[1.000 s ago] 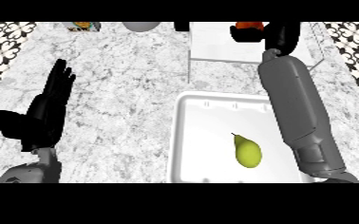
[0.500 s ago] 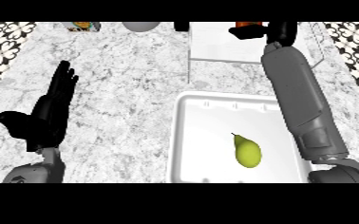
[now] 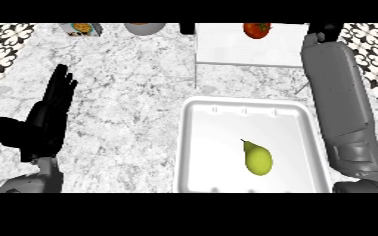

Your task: Pick the tomato from the tray and place it in the tiered shelf

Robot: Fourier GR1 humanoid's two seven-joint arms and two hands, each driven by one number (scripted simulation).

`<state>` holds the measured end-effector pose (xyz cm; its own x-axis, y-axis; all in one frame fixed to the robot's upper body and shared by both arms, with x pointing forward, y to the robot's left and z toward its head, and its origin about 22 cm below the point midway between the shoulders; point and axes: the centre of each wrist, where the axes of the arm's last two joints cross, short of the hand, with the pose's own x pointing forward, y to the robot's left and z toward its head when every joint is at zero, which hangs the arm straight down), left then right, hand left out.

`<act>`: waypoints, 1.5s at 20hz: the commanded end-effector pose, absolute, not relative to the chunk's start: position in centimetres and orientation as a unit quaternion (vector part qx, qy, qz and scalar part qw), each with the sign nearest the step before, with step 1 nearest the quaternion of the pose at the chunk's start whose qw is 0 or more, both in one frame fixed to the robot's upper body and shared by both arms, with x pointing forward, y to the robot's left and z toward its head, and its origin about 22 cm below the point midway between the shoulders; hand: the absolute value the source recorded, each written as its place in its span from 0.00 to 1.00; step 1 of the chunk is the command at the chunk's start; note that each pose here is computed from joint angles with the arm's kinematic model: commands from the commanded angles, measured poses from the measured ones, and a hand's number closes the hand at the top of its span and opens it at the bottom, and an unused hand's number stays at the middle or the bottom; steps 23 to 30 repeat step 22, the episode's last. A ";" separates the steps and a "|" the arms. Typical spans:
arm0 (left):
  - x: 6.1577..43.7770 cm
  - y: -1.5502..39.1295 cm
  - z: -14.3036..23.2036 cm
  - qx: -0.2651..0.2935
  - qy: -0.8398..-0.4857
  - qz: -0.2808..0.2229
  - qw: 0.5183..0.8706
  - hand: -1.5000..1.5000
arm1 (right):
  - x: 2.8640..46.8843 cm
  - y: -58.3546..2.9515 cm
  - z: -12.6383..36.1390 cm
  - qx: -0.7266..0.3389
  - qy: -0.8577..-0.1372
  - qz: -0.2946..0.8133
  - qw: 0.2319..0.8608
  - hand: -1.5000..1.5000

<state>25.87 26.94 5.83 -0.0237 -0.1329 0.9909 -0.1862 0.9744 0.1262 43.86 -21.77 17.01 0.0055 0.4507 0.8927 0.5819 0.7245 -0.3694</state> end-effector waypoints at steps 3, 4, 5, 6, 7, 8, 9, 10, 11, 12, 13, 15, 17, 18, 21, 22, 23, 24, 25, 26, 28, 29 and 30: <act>25.4 29.0 6.2 0.115 -0.711 0.031 0.693 0.50 | 41.2 -27.6 19.8 -0.389 -0.677 -0.134 0.610 0.00; 24.2 28.1 5.2 0.118 -0.713 0.025 0.691 0.50 | 40.3 -28.7 19.4 -0.393 -0.659 -0.132 0.628 0.00; 24.3 29.2 5.4 0.121 -0.711 0.026 0.692 0.50 | 38.8 -29.9 17.1 -0.401 -0.659 -0.132 0.622 0.00; 25.2 27.0 5.9 0.125 -0.718 0.032 0.684 0.50 | 38.2 -30.1 18.7 -0.391 -0.659 -0.146 0.626 0.00; 23.9 29.1 5.4 0.124 -0.716 0.020 0.687 0.50 | 36.9 -31.5 18.8 -0.398 -0.656 -0.137 0.626 0.00; 24.9 28.5 6.3 0.122 -0.711 0.031 0.692 0.50 | 35.5 -31.9 19.8 -0.391 -0.662 -0.139 0.624 0.00; 25.5 26.4 4.8 0.129 -0.708 0.028 0.693 0.50 | 34.7 -31.9 20.2 -0.388 -0.660 -0.133 0.630 0.00; 23.0 27.9 4.3 0.118 -0.705 0.022 0.699 0.50 | 33.1 -33.3 19.9 -0.395 -0.655 -0.131 0.631 0.00; 24.6 28.5 5.0 0.125 -0.709 0.027 0.694 0.50 | 31.3 -32.9 17.8 -0.392 -0.657 -0.135 0.629 0.00; 24.3 28.0 6.3 0.123 -0.713 0.030 0.689 0.50 | 30.7 -35.7 20.6 -0.387 -0.665 -0.129 0.625 0.00; 24.7 28.0 5.3 0.115 -0.711 0.015 0.693 0.50 | 29.6 -34.7 20.2 -0.383 -0.668 -0.132 0.624 0.00; 25.4 27.9 6.3 0.121 -0.706 0.028 0.698 0.50 | 27.2 -37.0 21.4 -0.378 -0.667 -0.123 0.630 0.00; 25.7 27.0 6.2 0.126 -0.717 0.024 0.685 0.50 | 27.3 -39.4 19.2 -0.371 -0.671 -0.123 0.630 0.00; 25.5 26.2 4.1 0.115 -0.717 0.015 0.687 0.50 | 26.0 -39.2 18.8 -0.375 -0.673 -0.133 0.623 0.00; 24.9 27.5 5.2 0.110 -0.716 0.021 0.689 0.50 | 23.7 -40.4 17.5 -0.367 -0.671 -0.130 0.631 0.00; 25.1 26.6 4.7 0.117 -0.717 0.025 0.686 0.50 | 24.3 -40.0 19.4 -0.358 -0.678 -0.125 0.629 0.00; 25.1 26.6 4.7 0.117 -0.717 0.025 0.686 0.50 | 24.3 -40.0 19.4 -0.358 -0.678 -0.125 0.629 0.00; 25.1 26.6 4.7 0.117 -0.717 0.025 0.686 0.50 | 24.3 -40.0 19.4 -0.358 -0.678 -0.125 0.629 0.00; 25.1 26.6 4.7 0.117 -0.717 0.025 0.686 0.50 | 24.3 -40.0 19.4 -0.358 -0.678 -0.125 0.629 0.00; 25.1 26.6 4.7 0.117 -0.717 0.025 0.686 0.50 | 24.3 -40.0 19.4 -0.358 -0.678 -0.125 0.629 0.00; 25.1 26.6 4.7 0.117 -0.717 0.025 0.686 0.50 | 24.3 -40.0 19.4 -0.358 -0.678 -0.125 0.629 0.00; 25.1 26.6 4.7 0.117 -0.717 0.025 0.686 0.50 | 24.3 -40.0 19.4 -0.358 -0.678 -0.125 0.629 0.00; 25.1 26.6 4.7 0.117 -0.717 0.025 0.686 0.50 | 24.3 -40.0 19.4 -0.358 -0.678 -0.125 0.629 0.00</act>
